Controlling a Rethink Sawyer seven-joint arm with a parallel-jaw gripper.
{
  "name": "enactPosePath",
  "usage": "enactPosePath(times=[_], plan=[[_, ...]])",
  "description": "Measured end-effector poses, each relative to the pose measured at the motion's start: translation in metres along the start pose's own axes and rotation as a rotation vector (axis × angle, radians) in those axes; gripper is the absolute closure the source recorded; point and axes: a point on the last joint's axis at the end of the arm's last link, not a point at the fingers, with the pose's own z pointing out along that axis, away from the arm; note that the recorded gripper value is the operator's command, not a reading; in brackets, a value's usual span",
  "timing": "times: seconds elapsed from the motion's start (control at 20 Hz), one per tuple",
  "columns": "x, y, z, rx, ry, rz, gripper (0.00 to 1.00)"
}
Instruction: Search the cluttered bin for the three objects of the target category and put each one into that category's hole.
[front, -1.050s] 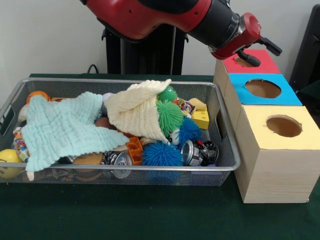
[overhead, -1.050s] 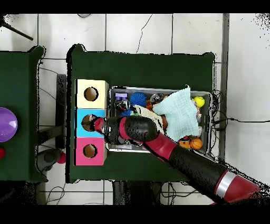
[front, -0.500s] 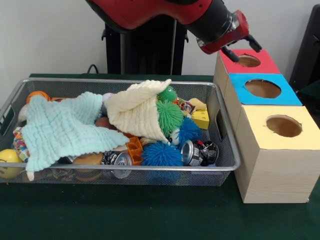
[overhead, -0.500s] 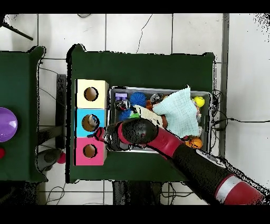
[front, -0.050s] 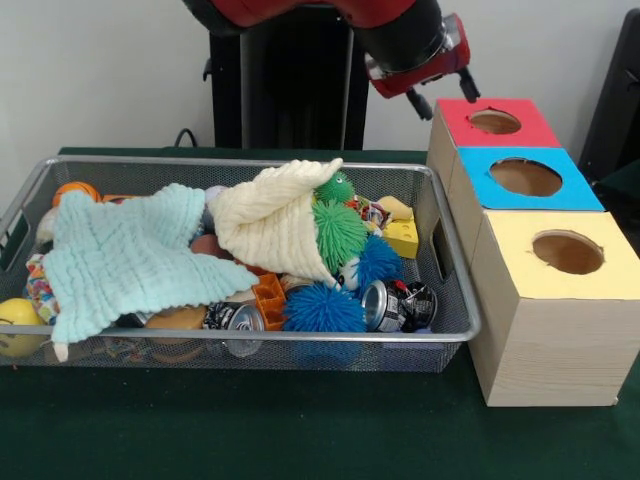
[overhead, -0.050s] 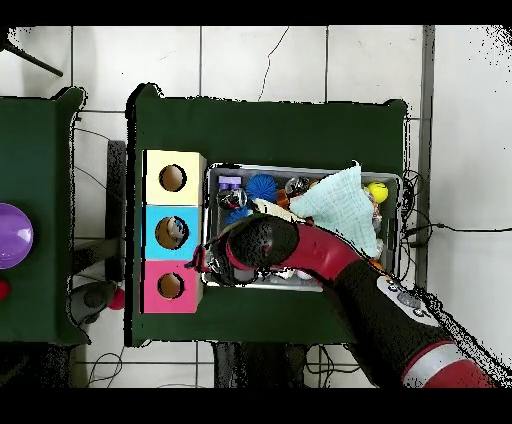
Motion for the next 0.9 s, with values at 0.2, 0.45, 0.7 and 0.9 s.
enactPosePath(times=[0.2, 0.45, 0.7, 0.9], plan=[[-0.012, -0.003, -0.017, 0.127, -0.045, -0.042, 0.00], [-0.027, -0.005, -0.036, 0.303, -0.114, -0.111, 0.00], [-0.040, -0.003, -0.052, 0.508, -0.167, -0.211, 0.00], [-0.048, 0.000, -0.065, 0.655, -0.200, -0.284, 0.00]])
